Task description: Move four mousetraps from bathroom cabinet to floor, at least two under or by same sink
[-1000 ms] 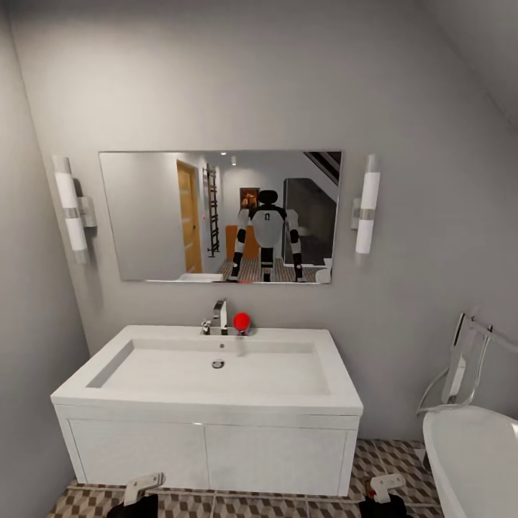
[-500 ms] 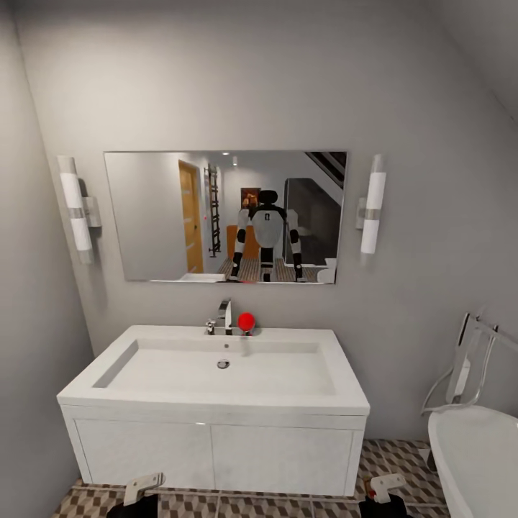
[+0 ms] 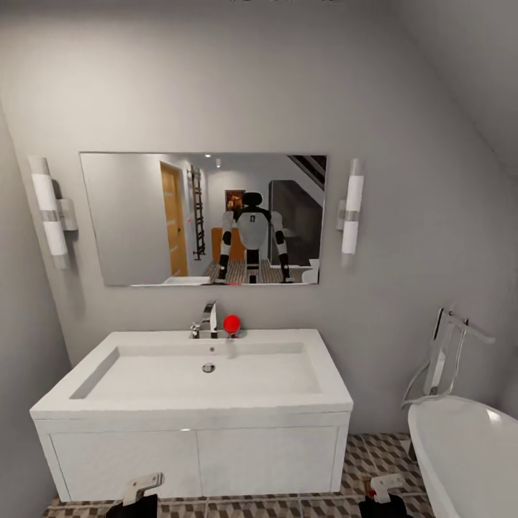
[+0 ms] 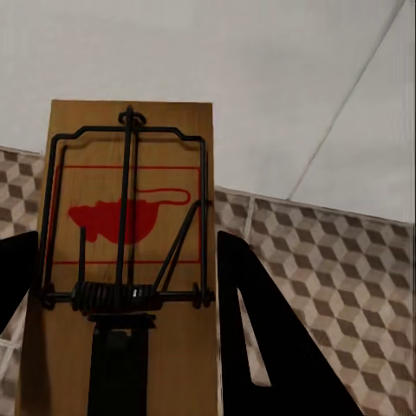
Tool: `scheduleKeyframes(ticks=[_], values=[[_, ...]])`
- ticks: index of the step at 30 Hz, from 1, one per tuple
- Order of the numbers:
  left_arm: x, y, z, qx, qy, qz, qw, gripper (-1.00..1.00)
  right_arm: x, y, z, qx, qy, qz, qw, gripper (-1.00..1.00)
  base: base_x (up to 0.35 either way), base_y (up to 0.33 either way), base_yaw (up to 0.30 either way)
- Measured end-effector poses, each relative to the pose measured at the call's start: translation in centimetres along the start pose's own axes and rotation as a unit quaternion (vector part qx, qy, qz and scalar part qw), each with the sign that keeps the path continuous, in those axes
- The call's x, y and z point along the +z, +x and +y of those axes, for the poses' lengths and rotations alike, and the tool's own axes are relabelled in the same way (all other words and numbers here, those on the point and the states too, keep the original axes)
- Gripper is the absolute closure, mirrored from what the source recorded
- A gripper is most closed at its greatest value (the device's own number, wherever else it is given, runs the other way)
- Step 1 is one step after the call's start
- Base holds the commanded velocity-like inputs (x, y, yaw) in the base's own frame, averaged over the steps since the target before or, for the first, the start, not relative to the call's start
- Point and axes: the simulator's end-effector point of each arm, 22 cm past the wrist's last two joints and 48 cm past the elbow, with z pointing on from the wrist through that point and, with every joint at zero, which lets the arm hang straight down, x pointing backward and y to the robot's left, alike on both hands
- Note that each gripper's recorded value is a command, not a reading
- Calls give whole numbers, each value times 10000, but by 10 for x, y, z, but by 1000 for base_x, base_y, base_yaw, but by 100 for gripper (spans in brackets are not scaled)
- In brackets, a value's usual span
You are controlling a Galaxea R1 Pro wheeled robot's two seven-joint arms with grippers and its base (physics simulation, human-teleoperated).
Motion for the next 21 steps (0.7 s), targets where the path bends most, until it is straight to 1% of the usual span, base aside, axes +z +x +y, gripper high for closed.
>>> scheduleKeyframes(ticks=[4,11,14,19,21], values=[[0,-1,0,-1,0,-8,10000,100,0,-1,0,-5,-1,-6,10000,100,0,0,-58],[0,-1,0,-1,5,-10,10000,100,0,-1,0,-9,-2,-9,10000,100,0,0,-5],[0,-1,0,0,7,-10,10000,100,0,-1,0,-10,-2,-6,10000,100,0,0,159],[0,-1,0,0,8,-10,10000,100,0,-1,0,-10,-2,-6,10000,100,0,0,256],[0,-1,-1,0,12,-10,10000,100,0,-1,0,-11,-3,-5,10000,100,0,0,150]])
